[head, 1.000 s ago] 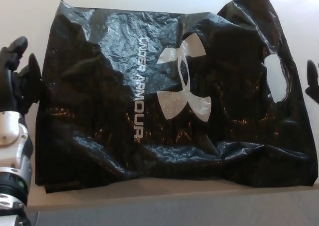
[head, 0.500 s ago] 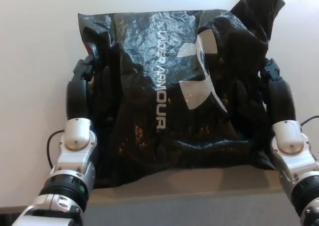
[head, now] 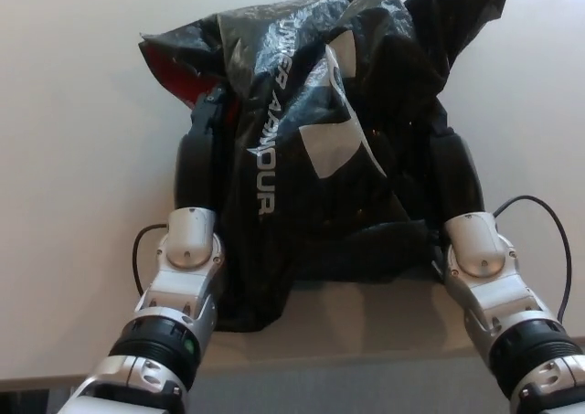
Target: A plastic bag is kept in the middle of the desk and the robot uses both its hands to grab the bag from the left and right and brings its hands close together to compress the bag
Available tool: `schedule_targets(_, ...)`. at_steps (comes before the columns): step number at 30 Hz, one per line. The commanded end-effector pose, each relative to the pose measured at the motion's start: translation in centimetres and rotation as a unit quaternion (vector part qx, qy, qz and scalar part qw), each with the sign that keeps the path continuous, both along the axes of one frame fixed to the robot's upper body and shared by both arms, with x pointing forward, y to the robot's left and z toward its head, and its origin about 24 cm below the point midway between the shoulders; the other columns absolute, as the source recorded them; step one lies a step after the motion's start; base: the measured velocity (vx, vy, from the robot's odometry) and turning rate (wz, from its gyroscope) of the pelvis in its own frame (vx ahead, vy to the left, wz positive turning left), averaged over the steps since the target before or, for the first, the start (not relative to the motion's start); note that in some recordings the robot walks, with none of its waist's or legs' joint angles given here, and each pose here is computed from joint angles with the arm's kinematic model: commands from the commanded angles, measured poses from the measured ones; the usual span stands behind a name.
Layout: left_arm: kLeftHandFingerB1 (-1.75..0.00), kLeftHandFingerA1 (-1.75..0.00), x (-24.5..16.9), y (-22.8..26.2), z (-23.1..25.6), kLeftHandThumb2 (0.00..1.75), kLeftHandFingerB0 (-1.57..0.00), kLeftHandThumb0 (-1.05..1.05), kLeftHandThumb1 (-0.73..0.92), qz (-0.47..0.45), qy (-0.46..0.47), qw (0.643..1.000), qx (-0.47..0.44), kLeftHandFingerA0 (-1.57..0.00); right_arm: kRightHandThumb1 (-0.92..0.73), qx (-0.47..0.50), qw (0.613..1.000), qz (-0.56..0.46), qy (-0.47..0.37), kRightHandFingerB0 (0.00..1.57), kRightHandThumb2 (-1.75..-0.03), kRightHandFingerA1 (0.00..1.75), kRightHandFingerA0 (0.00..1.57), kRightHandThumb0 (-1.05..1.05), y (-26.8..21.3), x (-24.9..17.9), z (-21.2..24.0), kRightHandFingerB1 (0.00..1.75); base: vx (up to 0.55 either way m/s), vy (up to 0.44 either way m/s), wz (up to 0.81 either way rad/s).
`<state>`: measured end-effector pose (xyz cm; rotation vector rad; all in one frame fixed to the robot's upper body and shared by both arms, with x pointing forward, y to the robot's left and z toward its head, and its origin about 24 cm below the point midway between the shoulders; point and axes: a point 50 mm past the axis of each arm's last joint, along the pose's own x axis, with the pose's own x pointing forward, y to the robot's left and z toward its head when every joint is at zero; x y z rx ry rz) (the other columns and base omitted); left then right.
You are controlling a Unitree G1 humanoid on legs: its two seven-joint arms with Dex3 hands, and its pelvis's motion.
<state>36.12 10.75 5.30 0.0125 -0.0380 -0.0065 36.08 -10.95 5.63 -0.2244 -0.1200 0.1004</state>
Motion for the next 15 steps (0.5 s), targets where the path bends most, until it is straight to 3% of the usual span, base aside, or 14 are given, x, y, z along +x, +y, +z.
schedule_targets(1, -0.29, -0.34, -0.16, -1.15, 1.10, 1.15, -0.06, -0.70, 0.84, -0.047, -0.041, 0.998, -0.002, -0.05, -0.75, -0.008, 0.999, 0.022, -0.033, 0.02, -1.11, 0.49, 0.13, -0.81, 0.74, -0.17, 0.76, 0.39, 0.00, 0.000, 0.00)
schedule_targets(2, -0.29, -0.34, -0.20, -1.21, 1.16, 1.15, -0.06, -0.70, 0.84, -0.049, -0.044, 0.998, -0.003, -0.05, -0.75, -0.004, 0.999, 0.023, -0.033, 0.02, -1.11, 0.49, 0.13, -0.81, 0.80, -0.23, 0.72, 0.39, 0.00, 0.000, 0.00)
schedule_targets(3, -0.25, -0.26, -0.25, -1.36, 1.25, 0.86, -0.09, -0.70, 0.92, -0.052, -0.048, 0.997, -0.003, -0.04, -0.78, -0.002, 0.999, 0.025, -0.036, 0.00, -1.12, 0.49, 0.13, -0.85, 0.82, -0.29, 0.72, 0.38, 0.00, 0.000, 0.00)
schedule_targets(4, -0.28, -0.30, -0.27, -1.52, 1.39, 0.85, -0.12, -0.72, 0.92, -0.051, -0.053, 0.997, 0.000, -0.07, -0.78, -0.001, 0.999, 0.026, -0.039, 0.02, -1.13, 0.45, 0.07, -0.83, 0.89, -0.37, 0.74, 0.39, 0.00, 0.000, 0.00)
schedule_targets(6, -0.29, -0.28, -0.31, -1.72, 1.62, 0.87, -0.11, -0.69, 0.92, -0.050, -0.061, 0.997, 0.005, -0.06, -0.78, 0.002, 0.999, 0.026, -0.044, 0.03, -1.12, 0.44, 0.06, -0.83, 1.00, -0.47, 0.78, 0.39, 0.00, 0.000, 0.00)
schedule_targets(7, -0.34, -0.33, -0.31, -1.75, 1.68, 1.14, -0.06, -0.67, 0.87, -0.051, -0.063, 0.997, 0.005, -0.05, -0.80, 0.001, 0.999, 0.026, -0.046, 0.02, -1.13, 0.43, 0.04, -0.85, 0.99, -0.48, 0.80, 0.38, 0.00, 0.000, 0.00)
schedule_targets(10, -0.33, -0.34, -0.28, -1.73, 1.80, 1.14, -0.06, -0.67, 0.86, -0.052, -0.066, 0.996, 0.005, -0.05, -0.80, -0.003, 0.999, 0.023, -0.048, 0.03, -1.13, 0.43, 0.04, -0.85, 1.03, -0.45, 0.91, 0.38, 0.00, 0.000, 0.00)
schedule_targets(11, -0.33, -0.34, -0.30, -1.73, 1.79, 1.14, -0.06, -0.68, 0.86, -0.053, -0.066, 0.996, 0.005, -0.05, -0.92, -0.003, 0.999, 0.023, -0.048, 0.12, -0.73, 0.32, 0.12, -0.76, 1.03, -0.46, 0.90, 0.30, 0.00, 0.000, 0.00)
schedule_targets(13, -0.33, -0.36, -0.29, -1.74, 1.76, 1.14, -0.06, -0.68, 0.86, -0.051, -0.066, 0.996, 0.008, -0.05, -0.92, 0.000, 0.998, 0.022, -0.051, 0.11, -0.71, 0.32, 0.14, -0.74, 0.99, -0.48, 0.95, 0.30, 0.00, 0.000, 0.00)
schedule_targets(14, -0.28, -0.31, -0.31, -1.74, 1.77, 0.86, -0.10, -0.67, 0.92, -0.051, -0.067, 0.996, 0.009, -0.06, -0.92, 0.001, 0.998, 0.023, -0.052, 0.12, -0.72, 0.33, 0.13, -0.74, 0.96, -0.49, 0.94, 0.30, 0.00, 0.000, 0.00)
schedule_targets(15, -0.32, -0.32, -0.34, -1.68, 1.74, 1.14, -0.06, -0.67, 0.86, -0.052, -0.068, 0.996, 0.009, -0.05, -0.80, 0.001, 0.998, 0.023, -0.051, 0.02, -1.11, 0.44, 0.05, -0.84, 1.00, -0.53, 0.89, 0.40, 0.00, 0.000, 0.00)
